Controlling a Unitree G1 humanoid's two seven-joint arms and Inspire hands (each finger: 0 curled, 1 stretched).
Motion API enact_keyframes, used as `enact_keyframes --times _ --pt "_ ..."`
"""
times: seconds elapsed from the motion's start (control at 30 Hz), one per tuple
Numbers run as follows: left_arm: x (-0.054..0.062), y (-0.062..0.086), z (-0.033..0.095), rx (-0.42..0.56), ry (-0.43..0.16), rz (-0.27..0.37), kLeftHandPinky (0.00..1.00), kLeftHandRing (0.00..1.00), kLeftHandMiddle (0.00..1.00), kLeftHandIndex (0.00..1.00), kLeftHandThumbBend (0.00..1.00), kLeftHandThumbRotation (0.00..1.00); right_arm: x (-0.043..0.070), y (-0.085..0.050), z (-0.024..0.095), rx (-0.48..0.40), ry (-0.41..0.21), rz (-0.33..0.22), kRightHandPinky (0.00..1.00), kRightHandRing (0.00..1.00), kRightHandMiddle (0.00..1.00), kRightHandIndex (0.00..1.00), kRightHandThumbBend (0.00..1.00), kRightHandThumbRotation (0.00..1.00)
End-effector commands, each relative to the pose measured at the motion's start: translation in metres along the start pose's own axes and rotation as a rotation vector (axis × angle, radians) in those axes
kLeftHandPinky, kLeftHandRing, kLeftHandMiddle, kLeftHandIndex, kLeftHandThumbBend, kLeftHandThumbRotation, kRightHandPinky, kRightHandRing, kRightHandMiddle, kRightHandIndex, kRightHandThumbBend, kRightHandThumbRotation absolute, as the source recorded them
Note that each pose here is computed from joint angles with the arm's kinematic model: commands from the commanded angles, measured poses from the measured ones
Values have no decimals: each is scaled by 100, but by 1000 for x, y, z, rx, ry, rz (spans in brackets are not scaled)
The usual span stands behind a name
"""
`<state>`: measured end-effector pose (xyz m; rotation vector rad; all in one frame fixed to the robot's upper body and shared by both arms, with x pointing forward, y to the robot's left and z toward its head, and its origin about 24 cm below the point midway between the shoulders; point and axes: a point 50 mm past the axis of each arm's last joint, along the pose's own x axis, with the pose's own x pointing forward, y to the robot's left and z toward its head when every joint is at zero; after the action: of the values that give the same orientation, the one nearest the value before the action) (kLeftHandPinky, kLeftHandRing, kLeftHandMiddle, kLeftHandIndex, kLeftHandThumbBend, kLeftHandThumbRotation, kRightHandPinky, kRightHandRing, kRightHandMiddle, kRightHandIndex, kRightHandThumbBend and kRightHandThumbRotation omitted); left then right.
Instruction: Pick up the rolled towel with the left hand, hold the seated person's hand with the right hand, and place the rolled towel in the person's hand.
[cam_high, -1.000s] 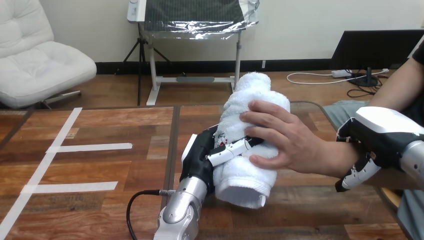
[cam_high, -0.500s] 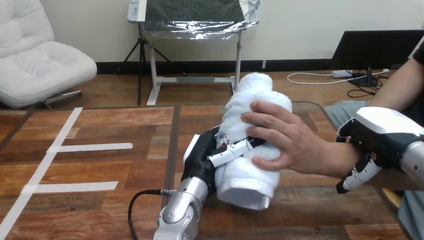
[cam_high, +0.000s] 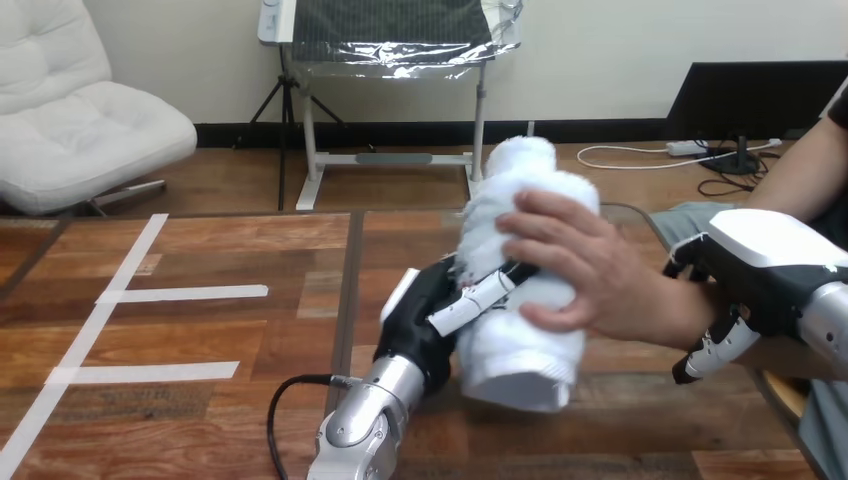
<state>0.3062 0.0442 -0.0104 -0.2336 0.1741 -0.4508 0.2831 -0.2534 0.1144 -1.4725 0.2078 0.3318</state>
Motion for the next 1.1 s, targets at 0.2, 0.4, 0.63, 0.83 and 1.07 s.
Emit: enact_keyframes --times 0.2,0.4,0.63,0.83,1.07 --pt "24 -57 36 93 -127 -288 67 71 79 91 96 67 -6 -28 10 -32 -50 -138 47 58 66 71 85 0" --pt "22 -52 37 113 -128 -281 68 72 81 91 95 69 -7 -27 11 -31 -56 -140 49 61 69 73 86 0" --pt "20 -47 36 104 -128 -281 68 73 80 91 87 67 -8 -27 13 -29 -51 -131 53 66 73 75 85 0" --pt "18 -42 36 107 -129 -288 69 73 80 90 85 66 -8 -26 14 -27 -50 -128 56 68 76 77 85 0" --pt "16 -37 35 110 -130 -290 68 74 80 90 87 66 -9 -26 16 -13 -57 -129 58 70 78 78 85 0"
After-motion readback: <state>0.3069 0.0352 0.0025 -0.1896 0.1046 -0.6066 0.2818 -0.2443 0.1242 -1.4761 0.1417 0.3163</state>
